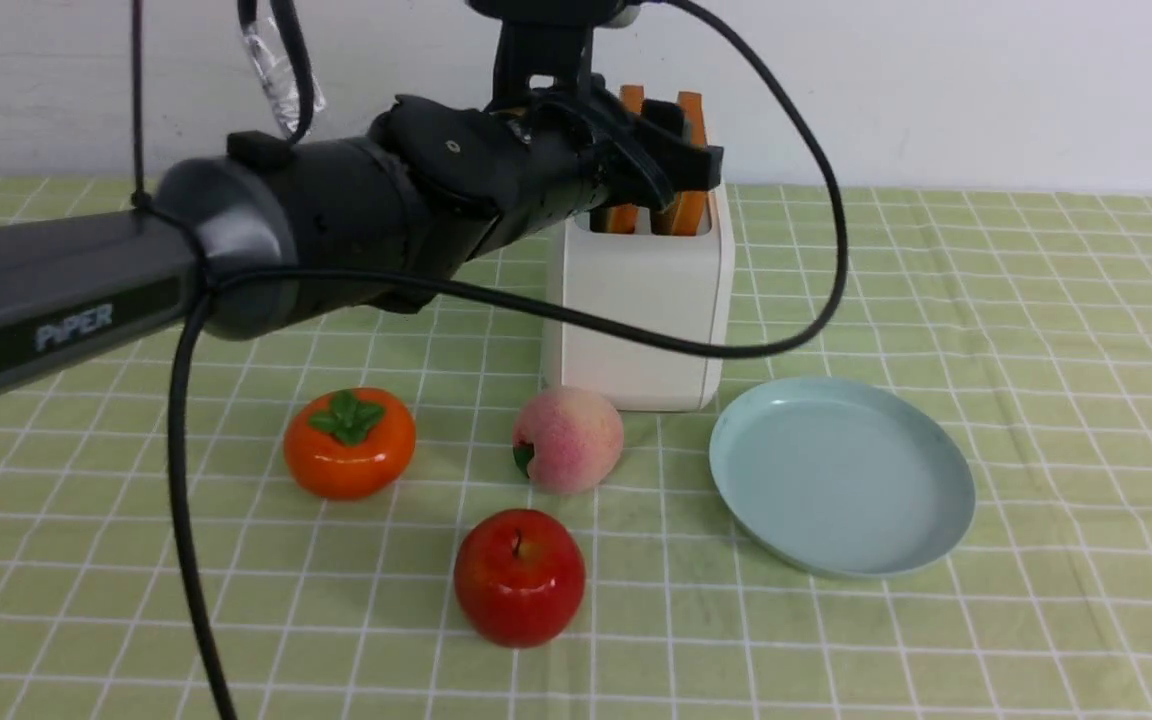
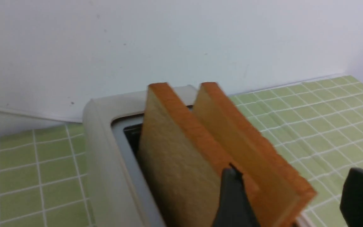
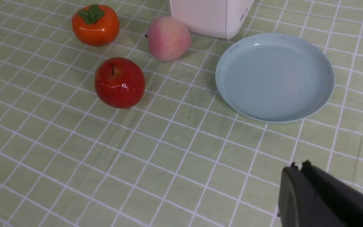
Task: Take toasted bread from bread machine on green coffee tablecloth place on plate.
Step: 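Reach for a toast slice standing in the toaster with the left gripper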
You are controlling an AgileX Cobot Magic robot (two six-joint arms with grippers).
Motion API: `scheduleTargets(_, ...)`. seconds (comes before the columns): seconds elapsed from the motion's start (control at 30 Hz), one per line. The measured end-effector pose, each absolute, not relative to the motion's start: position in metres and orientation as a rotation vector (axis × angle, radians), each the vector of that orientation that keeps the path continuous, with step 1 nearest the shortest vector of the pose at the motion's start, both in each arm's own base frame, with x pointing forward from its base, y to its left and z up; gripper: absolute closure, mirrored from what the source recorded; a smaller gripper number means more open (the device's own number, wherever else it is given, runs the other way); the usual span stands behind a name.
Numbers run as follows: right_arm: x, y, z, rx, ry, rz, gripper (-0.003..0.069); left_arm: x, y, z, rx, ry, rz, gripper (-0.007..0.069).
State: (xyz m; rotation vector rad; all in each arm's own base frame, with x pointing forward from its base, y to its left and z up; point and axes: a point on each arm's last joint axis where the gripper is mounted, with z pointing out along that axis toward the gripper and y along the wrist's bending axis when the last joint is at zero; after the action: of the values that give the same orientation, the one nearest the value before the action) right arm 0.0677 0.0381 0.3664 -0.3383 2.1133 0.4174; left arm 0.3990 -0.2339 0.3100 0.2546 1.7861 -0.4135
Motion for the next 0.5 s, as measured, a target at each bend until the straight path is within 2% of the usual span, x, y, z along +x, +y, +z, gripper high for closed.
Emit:
scheduleTargets(0.27, 0.069, 0.038, 0.367, -0.336, 2.101, 0.410, 0.0638, 0.422, -0.242, 0.292, 0.252, 1.800, -0.408, 0.0181)
scheduleTargets(0.4, 0.069, 0.038, 0.367, -0.335, 2.100, 0.410, 0.0636, 0.429, -0.242, 0.283, 0.228, 1.792, -0.361, 0.0183)
scheduleTargets(0.47, 0.069, 0.038, 0.367, -0.335, 2.100, 0.410, 0.0634, 0.431, -0.241, 0.280, 0.220, 1.787, -0.341, 0.0193)
scheduleTargets(0.5, 0.069, 0.038, 0.367, -0.335, 2.100, 0.410, 0.0632, 0.434, -0.241, 0.276, 0.222, 1.783, -0.323, 0.0222)
